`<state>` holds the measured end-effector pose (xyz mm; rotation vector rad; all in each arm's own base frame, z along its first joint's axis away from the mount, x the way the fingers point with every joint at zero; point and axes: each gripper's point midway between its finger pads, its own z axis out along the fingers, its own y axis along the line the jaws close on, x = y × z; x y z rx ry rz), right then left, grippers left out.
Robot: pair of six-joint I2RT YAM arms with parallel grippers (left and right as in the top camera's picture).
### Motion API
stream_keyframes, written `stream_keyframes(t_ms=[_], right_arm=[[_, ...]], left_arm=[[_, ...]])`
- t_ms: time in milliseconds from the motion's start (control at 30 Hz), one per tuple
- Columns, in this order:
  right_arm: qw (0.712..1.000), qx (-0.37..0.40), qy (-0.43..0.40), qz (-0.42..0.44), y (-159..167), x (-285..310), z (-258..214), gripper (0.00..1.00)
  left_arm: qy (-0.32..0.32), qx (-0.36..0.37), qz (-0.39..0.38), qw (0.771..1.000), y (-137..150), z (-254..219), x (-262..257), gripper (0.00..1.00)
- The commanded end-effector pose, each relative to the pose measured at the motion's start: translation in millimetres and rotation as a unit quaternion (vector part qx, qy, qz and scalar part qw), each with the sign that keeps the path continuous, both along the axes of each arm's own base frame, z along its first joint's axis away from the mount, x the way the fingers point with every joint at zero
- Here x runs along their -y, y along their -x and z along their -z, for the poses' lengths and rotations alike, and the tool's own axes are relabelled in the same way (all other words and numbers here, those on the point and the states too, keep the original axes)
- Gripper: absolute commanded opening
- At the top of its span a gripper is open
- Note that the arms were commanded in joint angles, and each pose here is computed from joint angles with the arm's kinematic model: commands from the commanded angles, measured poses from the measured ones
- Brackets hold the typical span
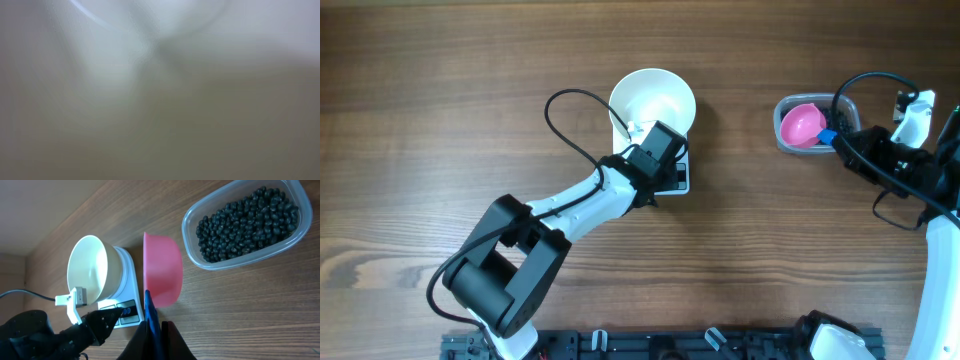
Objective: Scoop item into bowl and weigh 150g on scale
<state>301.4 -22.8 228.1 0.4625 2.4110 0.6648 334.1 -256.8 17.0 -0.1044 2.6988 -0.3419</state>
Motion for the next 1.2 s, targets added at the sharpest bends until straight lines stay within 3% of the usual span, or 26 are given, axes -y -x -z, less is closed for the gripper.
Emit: stream_keyframes(t_ms=[0,133,467,567,733,867,1167], right_arm=[[1.000,0.008,0.013,-0.003,-1,3,-6,0.04],[1.000,0.009,0.013,-0.004,-1,3,-6,0.04],[1.000,0.006,0.021,0.002,-2,6,-4,0.04],[1.000,0.005,0.020,0.001,-1,6,-4,0.04],[1.000,0.006,0.020,0.001,-2,6,-4,0.04],[0.999,0.019,0.026,0.002,-6,8,-8,0.05],[0.998,0.054,0.041,0.003,-19,13,-18,0.04]], left_arm=[[-0.029,-0.035,-0.005,0.999,13,30,-13,0.04],[-0.006,-0.032,0.029,0.999,17,10,-5,0.04],[0.037,0.075,0.079,0.993,44,-134,-27,0.04],[0.027,0.097,0.108,0.989,55,-154,-38,0.04],[-0.032,0.125,0.133,0.983,65,-170,-68,0.04],[-0.078,0.133,0.113,0.981,57,-169,-92,0.04],[-0.170,0.145,0.246,0.943,49,-159,-103,0.04]])
